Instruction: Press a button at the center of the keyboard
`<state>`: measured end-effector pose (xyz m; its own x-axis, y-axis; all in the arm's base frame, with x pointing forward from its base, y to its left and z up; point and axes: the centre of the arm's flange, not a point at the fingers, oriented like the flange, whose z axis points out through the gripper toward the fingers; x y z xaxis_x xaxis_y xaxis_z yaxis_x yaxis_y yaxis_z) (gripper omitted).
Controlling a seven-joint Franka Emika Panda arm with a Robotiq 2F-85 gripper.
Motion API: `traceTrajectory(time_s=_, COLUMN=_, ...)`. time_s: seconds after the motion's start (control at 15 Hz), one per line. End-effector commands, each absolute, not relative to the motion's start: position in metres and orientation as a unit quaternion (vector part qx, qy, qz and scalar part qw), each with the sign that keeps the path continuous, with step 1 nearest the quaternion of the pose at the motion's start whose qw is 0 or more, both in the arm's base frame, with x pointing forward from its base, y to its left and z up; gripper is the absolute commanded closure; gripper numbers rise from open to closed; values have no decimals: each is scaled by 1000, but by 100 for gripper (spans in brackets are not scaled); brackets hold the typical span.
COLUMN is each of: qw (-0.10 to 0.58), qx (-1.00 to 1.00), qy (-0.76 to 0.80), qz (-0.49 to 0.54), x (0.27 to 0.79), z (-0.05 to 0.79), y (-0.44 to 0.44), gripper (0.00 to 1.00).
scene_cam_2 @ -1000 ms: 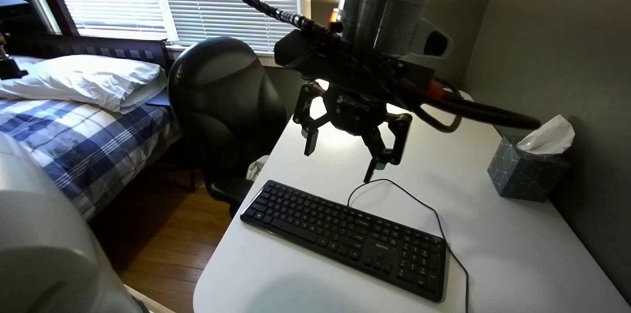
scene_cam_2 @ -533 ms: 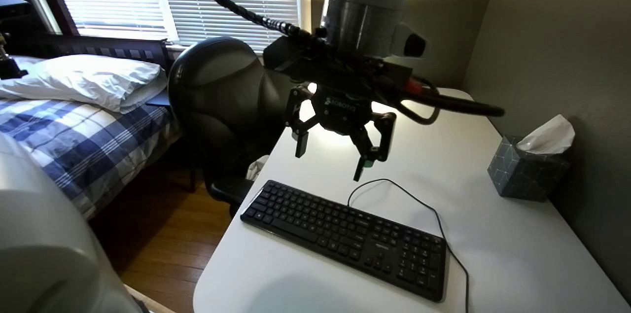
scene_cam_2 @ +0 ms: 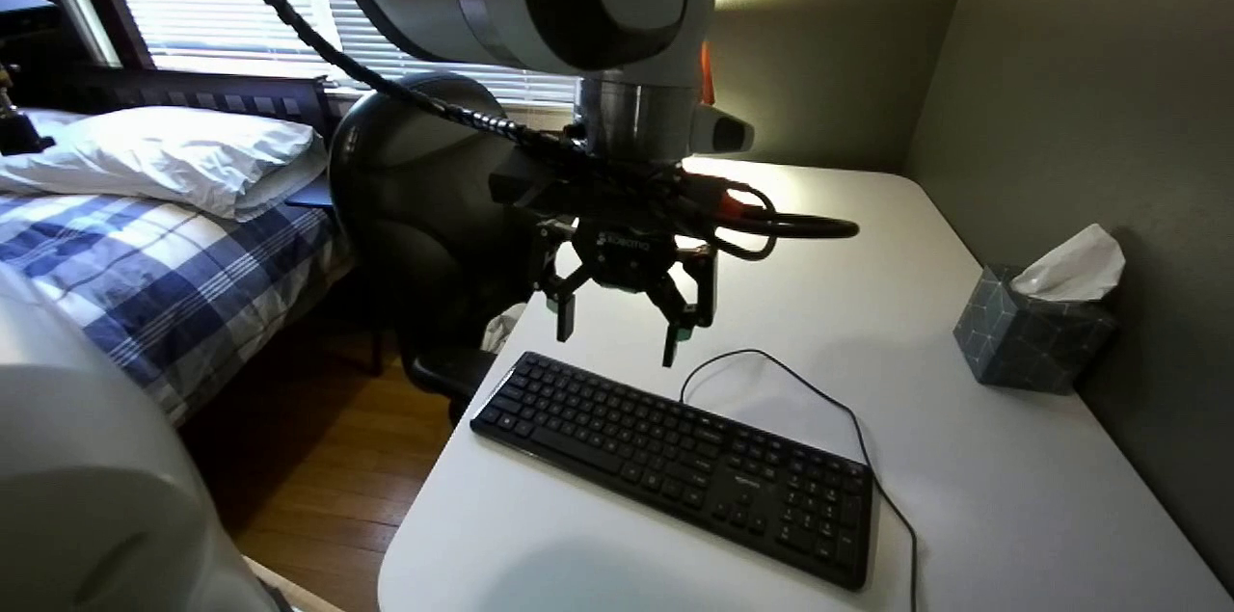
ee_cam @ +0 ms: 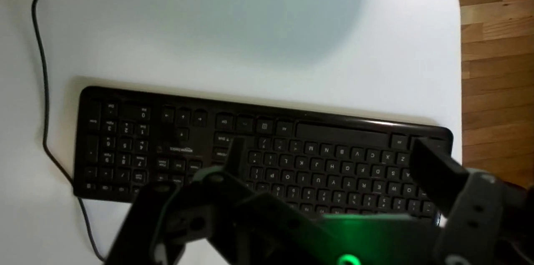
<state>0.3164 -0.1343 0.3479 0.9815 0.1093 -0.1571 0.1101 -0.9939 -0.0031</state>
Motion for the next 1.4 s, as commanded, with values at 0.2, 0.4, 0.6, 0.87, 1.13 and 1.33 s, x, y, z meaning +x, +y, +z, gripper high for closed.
traceTrajectory(time_s=0.2, qw=4, qx=990, qy=57, qz=-125, x=342, z=286, y=-109, gripper=0)
traceTrajectory(time_s=0.4, qw=4, qx=990, qy=64, qz=-125, x=334, z=295, y=-113, gripper=0)
traceTrajectory(time_s=0.6, qw=4, qx=989, qy=63, qz=-131, x=335, z=290, y=-112, gripper=0)
traceTrajectory(time_s=0.87, qw=-32, qx=986, qy=50, qz=-156, x=350, z=270, y=-114, gripper=0)
traceTrajectory(time_s=1.13, qw=-54, qx=986, qy=25, qz=-158, x=357, z=255, y=-115, gripper=26)
traceTrajectory(time_s=1.33, qw=-50, qx=987, qy=7, qz=-152, x=364, z=244, y=-116, gripper=47)
